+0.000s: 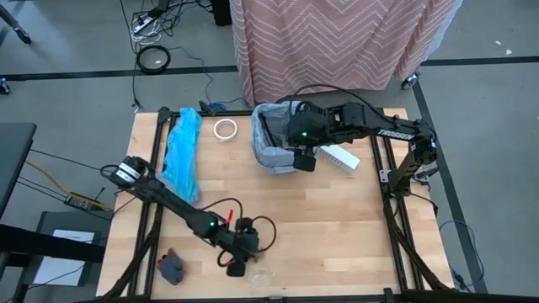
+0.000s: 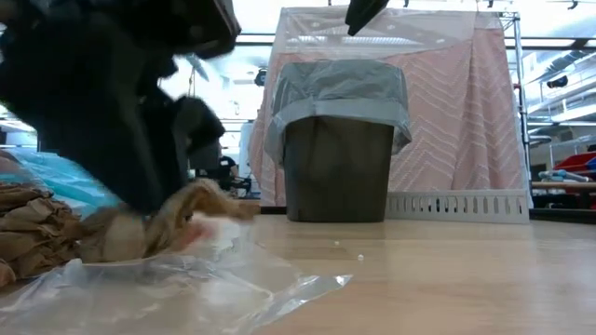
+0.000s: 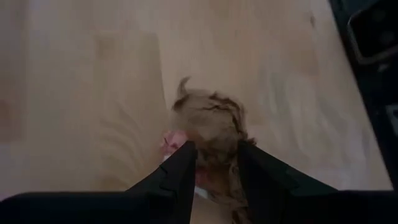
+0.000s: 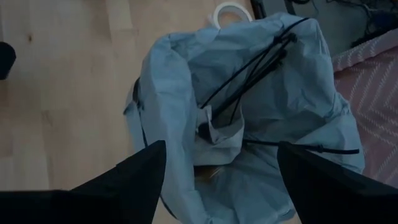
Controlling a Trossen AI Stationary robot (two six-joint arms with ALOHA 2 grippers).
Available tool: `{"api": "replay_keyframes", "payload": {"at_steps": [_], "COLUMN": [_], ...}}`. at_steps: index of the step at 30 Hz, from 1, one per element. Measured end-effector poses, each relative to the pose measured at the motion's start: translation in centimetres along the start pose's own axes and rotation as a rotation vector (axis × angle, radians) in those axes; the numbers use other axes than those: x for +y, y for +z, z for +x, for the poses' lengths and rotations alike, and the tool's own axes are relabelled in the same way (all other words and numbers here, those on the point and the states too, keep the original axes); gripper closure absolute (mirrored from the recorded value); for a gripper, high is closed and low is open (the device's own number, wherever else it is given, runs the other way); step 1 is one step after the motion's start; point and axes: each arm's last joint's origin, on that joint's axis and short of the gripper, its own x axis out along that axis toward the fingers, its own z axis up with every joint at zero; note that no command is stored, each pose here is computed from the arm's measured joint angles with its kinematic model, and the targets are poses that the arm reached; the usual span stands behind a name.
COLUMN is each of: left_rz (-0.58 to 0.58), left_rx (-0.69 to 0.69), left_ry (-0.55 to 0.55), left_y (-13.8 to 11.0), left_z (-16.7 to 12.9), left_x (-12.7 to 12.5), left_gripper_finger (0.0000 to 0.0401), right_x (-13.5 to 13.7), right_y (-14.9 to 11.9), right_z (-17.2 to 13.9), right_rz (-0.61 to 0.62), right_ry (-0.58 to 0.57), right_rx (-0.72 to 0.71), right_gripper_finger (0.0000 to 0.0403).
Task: Place trash/remove bag and relplace
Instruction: Put the brown napkin into the trash bin
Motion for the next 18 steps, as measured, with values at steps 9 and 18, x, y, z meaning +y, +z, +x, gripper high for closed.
{"api": "replay_keyframes", "payload": {"at_steps": [9,18], "left_rz": [-0.05,-0.132], "left_rx": [0.074,0.023], "left_ry": [0.041,0.144], "left_y": [-0.8,2.5], "left_z": [1.8,-1.4], "left_x": [1.1,3.5], "left_gripper_finger": [0.0303,0.0397], "right_x": [0.0,-0.1], "right_y": [-0.7,-2.3], "right_z": [0.0,-0.3], "right_rz": [0.006,-0.024], "right_ry": [0.004,-0.012], "right_rx": [0.065,0.225], "right_gripper_finger": [0.0113,0.0171]}}
